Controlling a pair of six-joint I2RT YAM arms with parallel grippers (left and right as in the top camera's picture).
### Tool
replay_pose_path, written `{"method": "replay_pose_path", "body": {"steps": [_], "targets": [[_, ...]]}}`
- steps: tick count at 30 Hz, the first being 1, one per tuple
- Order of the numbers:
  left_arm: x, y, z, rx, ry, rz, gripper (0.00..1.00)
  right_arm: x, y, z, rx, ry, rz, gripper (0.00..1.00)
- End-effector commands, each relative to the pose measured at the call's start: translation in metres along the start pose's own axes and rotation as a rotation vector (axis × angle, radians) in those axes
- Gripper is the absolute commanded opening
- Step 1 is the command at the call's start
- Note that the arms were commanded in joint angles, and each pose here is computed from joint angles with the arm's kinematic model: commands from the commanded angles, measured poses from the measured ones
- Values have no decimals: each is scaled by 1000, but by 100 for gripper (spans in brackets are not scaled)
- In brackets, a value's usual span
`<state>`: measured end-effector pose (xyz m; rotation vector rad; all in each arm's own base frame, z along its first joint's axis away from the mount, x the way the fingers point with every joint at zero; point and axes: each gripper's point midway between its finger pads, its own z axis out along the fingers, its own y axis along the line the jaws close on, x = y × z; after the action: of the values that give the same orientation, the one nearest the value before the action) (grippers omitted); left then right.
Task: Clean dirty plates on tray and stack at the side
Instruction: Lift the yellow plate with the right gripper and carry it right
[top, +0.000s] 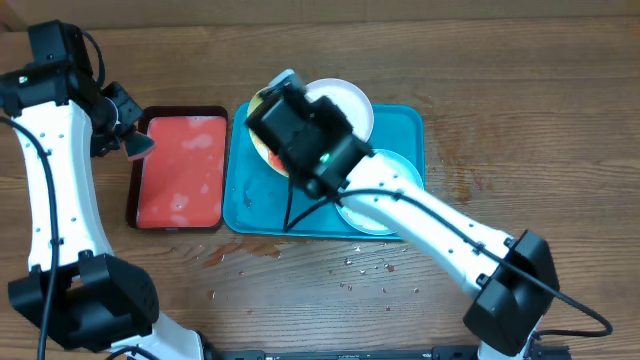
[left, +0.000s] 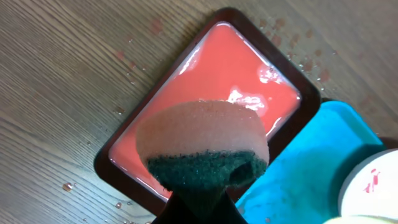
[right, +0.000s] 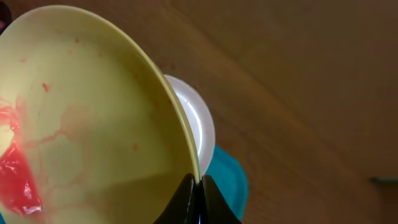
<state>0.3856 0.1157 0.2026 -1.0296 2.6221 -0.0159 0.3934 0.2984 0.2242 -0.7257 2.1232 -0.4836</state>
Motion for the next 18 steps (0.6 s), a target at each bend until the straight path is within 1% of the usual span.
{"method": "replay_pose_path", "body": {"steps": [1,11,18], "targets": [[6,2,19,-16,59,16,4,-25,-24,-33,167,-77,-151,4],[8,2,27,-21,82,17,4,-49,-20,-72,335,-133,-414,4],[9,2,27,-22,84,17,4,-62,-25,-89,424,-154,-444,4]]}}
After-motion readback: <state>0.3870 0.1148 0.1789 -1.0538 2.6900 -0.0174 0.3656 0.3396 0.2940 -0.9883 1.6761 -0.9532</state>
